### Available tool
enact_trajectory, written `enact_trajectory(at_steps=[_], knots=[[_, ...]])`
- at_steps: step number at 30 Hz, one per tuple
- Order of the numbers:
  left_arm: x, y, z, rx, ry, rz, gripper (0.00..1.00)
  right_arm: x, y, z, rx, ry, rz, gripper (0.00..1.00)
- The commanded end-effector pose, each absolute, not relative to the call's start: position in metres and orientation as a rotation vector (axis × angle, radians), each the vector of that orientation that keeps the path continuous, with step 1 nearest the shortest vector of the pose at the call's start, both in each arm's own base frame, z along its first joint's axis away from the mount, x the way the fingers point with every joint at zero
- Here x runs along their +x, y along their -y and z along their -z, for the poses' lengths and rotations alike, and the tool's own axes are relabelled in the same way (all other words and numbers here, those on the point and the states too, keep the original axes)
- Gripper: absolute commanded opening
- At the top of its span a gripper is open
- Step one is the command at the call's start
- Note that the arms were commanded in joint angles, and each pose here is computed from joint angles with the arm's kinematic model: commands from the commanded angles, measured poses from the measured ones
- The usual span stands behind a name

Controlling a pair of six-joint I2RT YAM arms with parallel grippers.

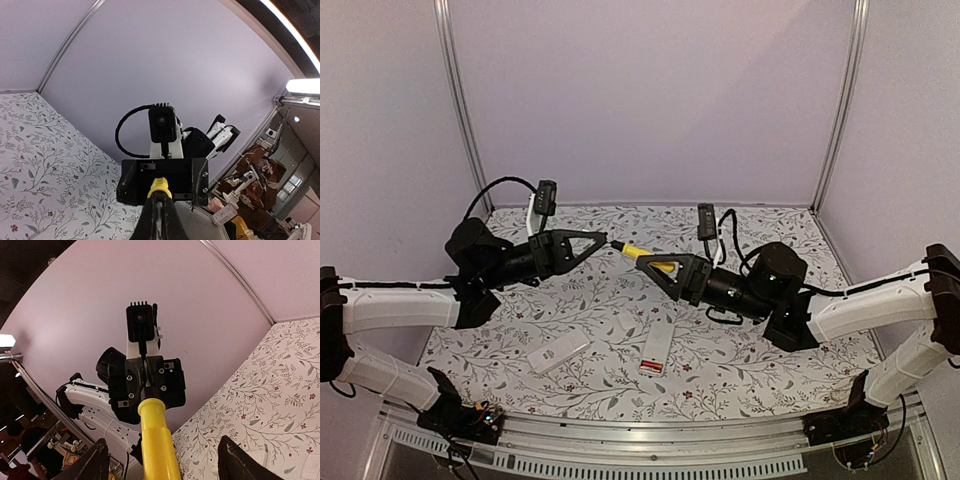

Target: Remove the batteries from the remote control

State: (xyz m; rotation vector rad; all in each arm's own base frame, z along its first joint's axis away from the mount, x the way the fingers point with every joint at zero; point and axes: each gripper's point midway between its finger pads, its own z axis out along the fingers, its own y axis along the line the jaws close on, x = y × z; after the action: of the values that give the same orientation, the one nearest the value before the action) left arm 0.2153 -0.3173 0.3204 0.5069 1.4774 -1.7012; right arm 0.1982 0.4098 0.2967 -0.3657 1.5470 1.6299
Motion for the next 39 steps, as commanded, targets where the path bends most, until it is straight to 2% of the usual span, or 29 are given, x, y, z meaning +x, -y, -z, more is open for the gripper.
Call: enact_trajectory(at_steps=[1, 6, 9, 13, 18, 23, 31, 36, 39], knots=[[0.210, 0.319, -0.329, 0.526, -1.430, 1.698, 0.00, 0.196, -0.413, -0.320, -0.385, -1.468, -1.682, 0.69], [0.209, 0.323, -0.329, 0.535, -1.427, 1.706, 0.00, 0.195, -0.414, -0.328, -0.396, -1.442, -1.696, 0.50], [0.208, 0.323, -0.329, 0.536, -1.425, 1.702, 0.00, 0.194, -0.415, -0.327, -0.403, -1.442, -1.702, 0.42], [0.209, 0.323, -0.328, 0.534, -1.425, 1.700, 0.00, 0.194, -0.416, -0.326, -0.404, -1.448, -1.704, 0.36], [0.210, 0.324, -0.330, 0.532, -1.422, 1.701, 0.00, 0.194, -0.416, -0.324, -0.405, -1.452, -1.701, 0.34], [0.211, 0.326, -0.327, 0.534, -1.430, 1.705, 0.00, 0.194, -0.417, -0.321, -0.408, -1.464, -1.699, 0.24], [0.216, 0.331, -0.319, 0.520, -1.471, 1.702, 0.01, 0.200, -0.410, -0.316, -0.370, -1.490, -1.641, 0.02], [0.228, 0.338, -0.292, 0.485, -1.612, 1.648, 0.48, 0.219, -0.398, -0.294, -0.282, -1.621, -1.479, 0.00], [0.233, 0.338, -0.263, 0.455, -1.738, 1.597, 0.67, 0.231, -0.373, -0.264, -0.192, -1.774, -1.289, 0.00]])
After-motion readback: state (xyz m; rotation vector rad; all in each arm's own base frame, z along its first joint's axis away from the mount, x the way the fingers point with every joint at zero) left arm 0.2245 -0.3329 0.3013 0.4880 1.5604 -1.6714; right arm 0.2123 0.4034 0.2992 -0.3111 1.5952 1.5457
